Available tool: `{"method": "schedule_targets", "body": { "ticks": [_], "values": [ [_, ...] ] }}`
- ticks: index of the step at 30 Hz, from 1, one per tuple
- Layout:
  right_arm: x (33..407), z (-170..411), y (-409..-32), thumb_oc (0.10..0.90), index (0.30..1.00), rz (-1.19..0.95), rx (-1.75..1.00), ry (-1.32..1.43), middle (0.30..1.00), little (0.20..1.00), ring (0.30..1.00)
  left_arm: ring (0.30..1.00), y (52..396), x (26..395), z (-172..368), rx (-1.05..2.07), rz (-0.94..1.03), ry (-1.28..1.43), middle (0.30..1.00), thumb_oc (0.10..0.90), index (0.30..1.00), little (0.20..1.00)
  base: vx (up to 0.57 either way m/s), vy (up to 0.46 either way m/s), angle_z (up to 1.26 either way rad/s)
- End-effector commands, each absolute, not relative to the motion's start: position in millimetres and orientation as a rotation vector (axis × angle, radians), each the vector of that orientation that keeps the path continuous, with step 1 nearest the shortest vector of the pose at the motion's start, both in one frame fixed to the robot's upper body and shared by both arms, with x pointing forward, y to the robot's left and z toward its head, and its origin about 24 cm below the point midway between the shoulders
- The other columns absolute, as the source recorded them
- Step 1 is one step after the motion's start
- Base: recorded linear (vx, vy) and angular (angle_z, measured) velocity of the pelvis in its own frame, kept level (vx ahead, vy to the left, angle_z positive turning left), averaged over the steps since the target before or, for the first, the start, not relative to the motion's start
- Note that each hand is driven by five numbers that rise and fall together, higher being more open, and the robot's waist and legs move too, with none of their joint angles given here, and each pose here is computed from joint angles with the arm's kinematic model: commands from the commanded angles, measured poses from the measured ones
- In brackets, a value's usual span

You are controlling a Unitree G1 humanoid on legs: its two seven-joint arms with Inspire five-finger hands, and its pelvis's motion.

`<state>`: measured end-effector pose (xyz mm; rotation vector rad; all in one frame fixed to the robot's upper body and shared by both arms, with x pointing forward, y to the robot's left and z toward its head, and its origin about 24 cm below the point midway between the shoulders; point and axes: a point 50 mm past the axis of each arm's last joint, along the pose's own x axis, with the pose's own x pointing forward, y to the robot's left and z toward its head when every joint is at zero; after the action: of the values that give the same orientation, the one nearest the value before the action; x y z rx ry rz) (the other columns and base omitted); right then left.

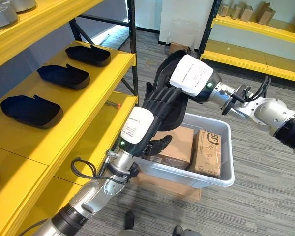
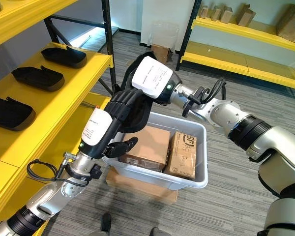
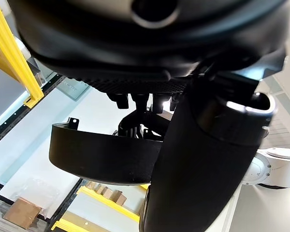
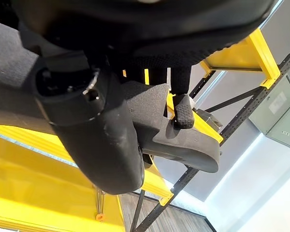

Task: Move parts from the plastic box to the shelf.

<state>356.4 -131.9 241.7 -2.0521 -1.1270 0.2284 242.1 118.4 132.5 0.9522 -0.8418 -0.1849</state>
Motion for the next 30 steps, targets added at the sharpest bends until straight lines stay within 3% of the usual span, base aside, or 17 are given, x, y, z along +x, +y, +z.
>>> {"method": "schedule_targets", "body": {
  "ticks": [1,30],
  "values": [
    [347,341,-97,0.4,0.3,-0.155,-1.948,-1.424,0.3,0.3,0.3,1.0,106,243,174,0.935,-0.13,-1.114,1.0,0.9,1.0,1.0,0.0,0.0,0.0],
    [341,346,-97,0.4,0.3,-0.197,-1.891,-1.436,0.3,0.3,0.3,1.0,158,277,119,1.136,0.119,-0.755,1.0,0.9,1.0,1.0,0.0,-0.001,-0.01]
  ]
}}
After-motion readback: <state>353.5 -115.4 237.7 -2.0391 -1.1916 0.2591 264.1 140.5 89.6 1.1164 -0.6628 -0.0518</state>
